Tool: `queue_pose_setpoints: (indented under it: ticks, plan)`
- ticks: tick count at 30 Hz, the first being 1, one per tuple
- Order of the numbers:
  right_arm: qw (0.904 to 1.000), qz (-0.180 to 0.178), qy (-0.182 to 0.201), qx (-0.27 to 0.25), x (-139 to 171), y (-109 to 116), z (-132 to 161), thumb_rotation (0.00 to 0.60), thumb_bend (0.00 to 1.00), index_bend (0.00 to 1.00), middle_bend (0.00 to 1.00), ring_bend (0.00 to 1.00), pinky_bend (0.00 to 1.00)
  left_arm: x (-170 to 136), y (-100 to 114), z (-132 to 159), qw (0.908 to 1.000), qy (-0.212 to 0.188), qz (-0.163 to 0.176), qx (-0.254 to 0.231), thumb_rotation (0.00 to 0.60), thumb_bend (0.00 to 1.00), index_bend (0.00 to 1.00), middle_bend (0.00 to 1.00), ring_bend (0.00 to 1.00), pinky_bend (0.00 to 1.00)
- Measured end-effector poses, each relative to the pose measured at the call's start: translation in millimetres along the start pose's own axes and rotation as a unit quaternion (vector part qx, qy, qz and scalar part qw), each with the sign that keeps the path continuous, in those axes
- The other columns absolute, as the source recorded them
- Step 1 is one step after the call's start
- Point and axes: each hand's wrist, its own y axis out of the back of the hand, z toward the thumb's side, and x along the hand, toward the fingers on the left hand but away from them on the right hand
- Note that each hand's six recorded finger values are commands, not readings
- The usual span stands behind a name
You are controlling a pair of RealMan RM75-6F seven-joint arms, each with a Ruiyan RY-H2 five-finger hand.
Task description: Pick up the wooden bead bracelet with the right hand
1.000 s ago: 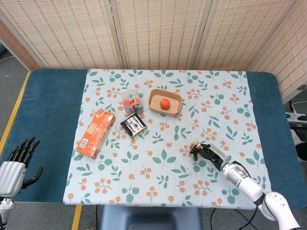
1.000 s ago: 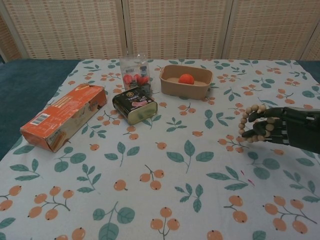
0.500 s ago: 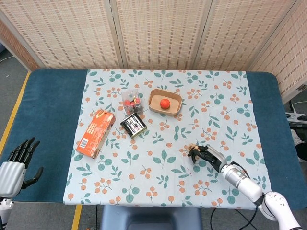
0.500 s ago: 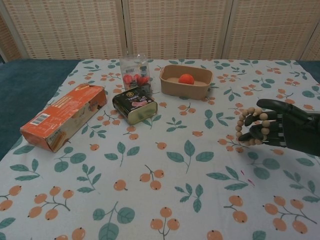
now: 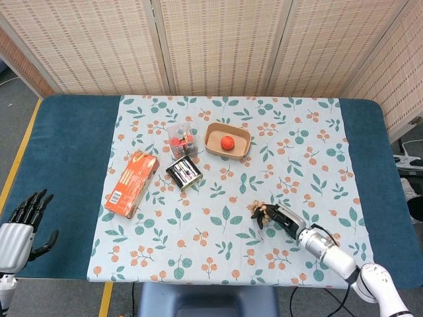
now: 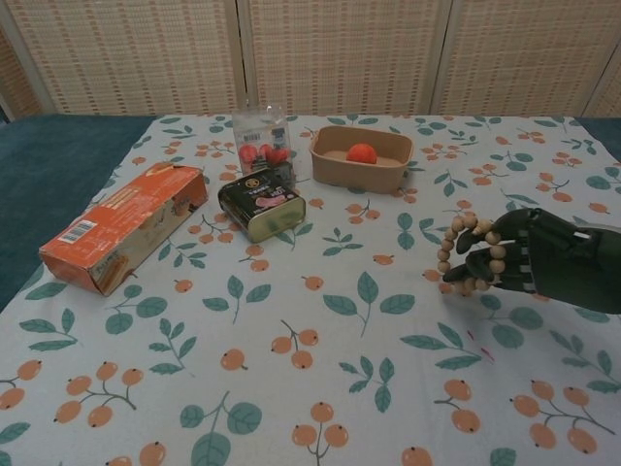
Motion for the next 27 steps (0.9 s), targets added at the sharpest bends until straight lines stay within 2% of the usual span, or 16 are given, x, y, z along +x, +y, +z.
queue_pose_setpoints:
  ticks: [4, 12, 14, 16, 17, 19, 22, 25, 27]
  plan:
    - [1.0000, -0.001, -0.002, 0.005, -0.4, 0.4, -1.4, 0.239, 0.98, 0.50, 0.64, 0.26, 0.09, -0.6, 0.4, 0.3, 1.0000, 0.000, 0.000, 0.000, 0.600, 0.41, 0.00, 0.00, 0.00, 0.17]
    - [0.9997, -0.005, -0.008, 0.022, 2.3, 3.2, -0.8, 0.338, 1.00, 0.50, 0.64, 0.25, 0.09, 1.0, -1.2, 1.1, 1.0000, -0.001, -0.001, 0.000, 0.600, 0.41, 0.00, 0.00, 0.00, 0.17]
    - [0.9997, -0.007, -0.007, 0.021, 2.5, 4.1, 0.0, 0.413, 1.00, 0.50, 0.64, 0.25, 0.09, 0.6, -0.6, 0.9, 1.0000, -0.001, -0.001, 0.000, 0.600, 0.41, 0.00, 0.00, 0.00, 0.17]
    - [0.9997, -0.012, -0.006, 0.021, 2.7, 5.6, 1.1, 0.522, 1.00, 0.50, 0.64, 0.25, 0.10, 0.4, -0.5, 1.1, 1.0000, -0.002, 0.000, 0.000, 0.600, 0.41, 0.00, 0.00, 0.00, 0.17]
    - [0.9996, -0.017, -0.004, 0.024, 2.8, 7.0, 2.1, 0.567, 1.00, 0.50, 0.64, 0.25, 0.10, 0.4, -0.5, 1.1, 1.0000, -0.002, -0.001, 0.000, 0.600, 0.41, 0.00, 0.00, 0.00, 0.17]
    - [0.9990, -0.029, 0.001, 0.034, 2.9, 10.3, 4.8, 0.598, 1.00, 0.51, 0.64, 0.25, 0.10, 0.2, -0.7, 1.0, 1.0000, -0.001, -0.001, 0.000, 0.600, 0.41, 0.00, 0.00, 0.00, 0.17]
    - [0.9960, -0.062, 0.008, 0.064, 2.4, 19.0, 11.0, 0.600, 1.00, 0.55, 0.64, 0.25, 0.10, 0.9, -1.1, 0.9, 1.0000, -0.002, -0.002, 0.000, 0.600, 0.41, 0.00, 0.00, 0.00, 0.17]
    - [0.9871, -0.107, 0.010, 0.118, 1.1, 31.3, 20.0, 0.600, 1.00, 0.57, 0.64, 0.25, 0.10, 0.7, -1.4, 1.4, 1.0000, -0.002, -0.003, 0.000, 0.600, 0.41, 0.00, 0.00, 0.00, 0.17]
    - [0.9751, -0.141, 0.007, 0.171, -0.1, 40.7, 27.2, 0.600, 1.00, 0.57, 0.64, 0.25, 0.10, 0.9, -1.5, 1.5, 1.0000, -0.002, -0.003, 0.000, 0.600, 0.41, 0.00, 0.00, 0.00, 0.17]
